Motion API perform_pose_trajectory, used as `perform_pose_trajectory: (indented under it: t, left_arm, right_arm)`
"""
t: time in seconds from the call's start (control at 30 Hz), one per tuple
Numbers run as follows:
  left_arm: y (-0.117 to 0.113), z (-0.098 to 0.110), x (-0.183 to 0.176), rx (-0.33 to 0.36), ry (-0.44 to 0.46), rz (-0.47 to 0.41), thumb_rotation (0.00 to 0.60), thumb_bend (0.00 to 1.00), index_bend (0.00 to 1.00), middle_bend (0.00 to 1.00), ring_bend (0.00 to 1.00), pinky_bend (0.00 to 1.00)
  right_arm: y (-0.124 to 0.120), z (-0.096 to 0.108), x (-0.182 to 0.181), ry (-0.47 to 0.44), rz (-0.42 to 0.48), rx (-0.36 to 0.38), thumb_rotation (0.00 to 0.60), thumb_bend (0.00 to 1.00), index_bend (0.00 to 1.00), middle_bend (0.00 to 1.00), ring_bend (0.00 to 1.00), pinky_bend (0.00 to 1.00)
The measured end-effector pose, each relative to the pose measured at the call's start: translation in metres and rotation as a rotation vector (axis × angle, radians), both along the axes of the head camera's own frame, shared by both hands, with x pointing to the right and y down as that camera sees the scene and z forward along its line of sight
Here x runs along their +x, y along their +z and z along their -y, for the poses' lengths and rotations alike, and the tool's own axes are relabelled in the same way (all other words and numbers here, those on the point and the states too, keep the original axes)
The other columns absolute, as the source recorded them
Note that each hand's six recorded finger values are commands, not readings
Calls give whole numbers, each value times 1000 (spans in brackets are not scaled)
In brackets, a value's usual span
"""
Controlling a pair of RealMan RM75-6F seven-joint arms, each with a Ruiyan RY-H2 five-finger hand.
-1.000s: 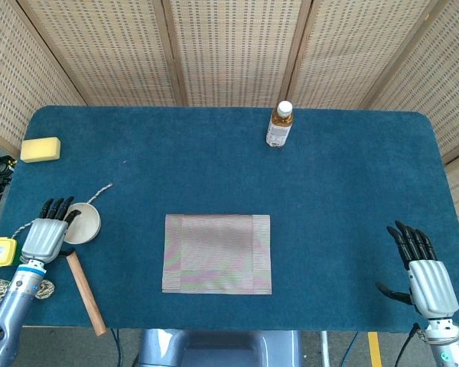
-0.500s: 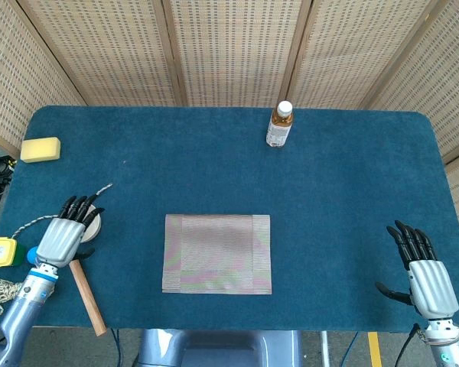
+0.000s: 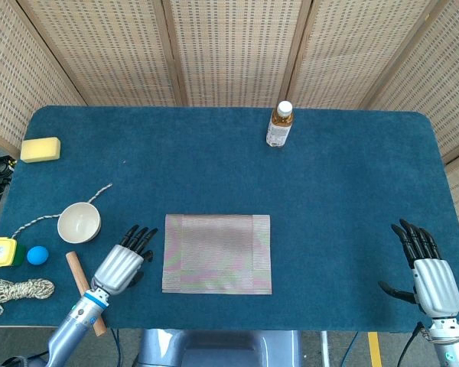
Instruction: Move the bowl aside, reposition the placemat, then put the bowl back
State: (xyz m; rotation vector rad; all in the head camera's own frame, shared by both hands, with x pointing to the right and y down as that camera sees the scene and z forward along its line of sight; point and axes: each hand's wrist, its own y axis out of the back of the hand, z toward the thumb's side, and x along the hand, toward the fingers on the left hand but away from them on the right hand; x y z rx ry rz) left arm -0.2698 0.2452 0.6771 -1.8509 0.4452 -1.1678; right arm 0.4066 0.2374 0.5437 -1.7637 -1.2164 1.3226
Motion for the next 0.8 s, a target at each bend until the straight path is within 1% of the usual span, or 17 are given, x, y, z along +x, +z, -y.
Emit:
perform_pose_trajectory:
  t: [0.13,0.23,0.33,0.5,0.8]
  left_arm:
    - [6,-13,19,-21,44,-10,600,345,404,0,0,0]
    - [8,-19,29,-27,64,-18,600,366,392,0,0,0]
    - [8,-25,35,-36,80,-23,600,367,390,0,0,0]
    - [9,-30,37,-46,97,-20,600,367,392,0,0,0]
    - [7,-33,26,-58,83,-13,600,367,408,0,0,0]
  right_arm:
    - [-2,0,0,0,3,3,600,157,0,0,0,0]
    - [-2,0,1,3,5,4,600,157,0,0,0,0]
    - [-2,0,1,3,6,4,600,157,0,0,0,0]
    - [-3,1,2,5,8,6,600,158,0,0,0,0]
    - [-4,0,2,6,9,6,600,157,0,0,0,0]
